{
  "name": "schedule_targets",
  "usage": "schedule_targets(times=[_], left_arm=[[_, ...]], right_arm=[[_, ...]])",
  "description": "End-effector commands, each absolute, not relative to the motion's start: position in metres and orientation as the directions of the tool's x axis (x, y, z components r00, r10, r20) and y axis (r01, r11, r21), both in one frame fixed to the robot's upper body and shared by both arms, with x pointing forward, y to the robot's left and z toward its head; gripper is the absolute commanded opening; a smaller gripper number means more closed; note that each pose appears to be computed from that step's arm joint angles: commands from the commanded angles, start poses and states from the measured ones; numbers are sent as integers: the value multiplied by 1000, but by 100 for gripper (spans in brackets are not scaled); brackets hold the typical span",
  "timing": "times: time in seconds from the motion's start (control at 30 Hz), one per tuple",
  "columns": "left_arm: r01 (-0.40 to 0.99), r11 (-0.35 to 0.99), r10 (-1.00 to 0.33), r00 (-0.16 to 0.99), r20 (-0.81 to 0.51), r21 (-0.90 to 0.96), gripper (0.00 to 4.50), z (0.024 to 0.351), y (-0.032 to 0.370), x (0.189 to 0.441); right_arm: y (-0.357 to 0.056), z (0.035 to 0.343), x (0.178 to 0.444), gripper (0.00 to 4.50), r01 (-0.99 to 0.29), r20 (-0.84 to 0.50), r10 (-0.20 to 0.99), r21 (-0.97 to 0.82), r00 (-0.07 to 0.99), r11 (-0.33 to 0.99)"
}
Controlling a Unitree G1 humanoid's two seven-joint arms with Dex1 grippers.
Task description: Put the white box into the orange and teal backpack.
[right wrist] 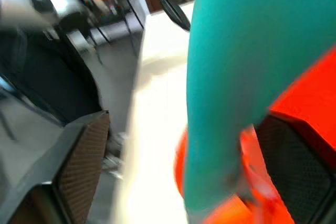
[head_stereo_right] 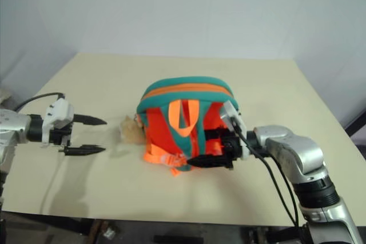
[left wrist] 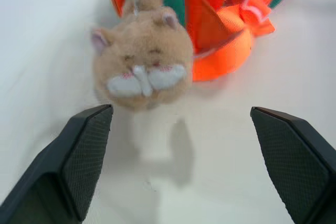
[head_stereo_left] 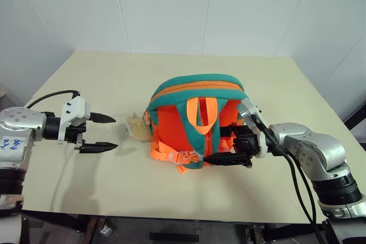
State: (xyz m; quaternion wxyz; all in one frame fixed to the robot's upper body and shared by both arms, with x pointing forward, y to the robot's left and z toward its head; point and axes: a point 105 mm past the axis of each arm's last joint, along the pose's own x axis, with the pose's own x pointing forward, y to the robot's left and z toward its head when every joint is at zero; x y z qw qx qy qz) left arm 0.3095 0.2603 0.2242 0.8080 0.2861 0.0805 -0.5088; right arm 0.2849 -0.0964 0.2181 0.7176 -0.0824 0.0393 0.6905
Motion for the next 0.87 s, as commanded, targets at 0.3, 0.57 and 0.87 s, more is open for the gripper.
schedule_targets(times=[0.3,0.57,0.87], left_arm=[[871,352,-889,426,-168,344,446,249,233,276],[912,301,-922,353,-157,278,446,232,221,270],[905,322,-911,376,-169,278,446,223,235,274]], right_arm=[[-160,225,296,450,-952,-210,949,-246,234,181],[-203,249,296,450,-877,-195,901,-380,386,294],[-225,251,283,450,-806,-124,873,-463,472,369]])
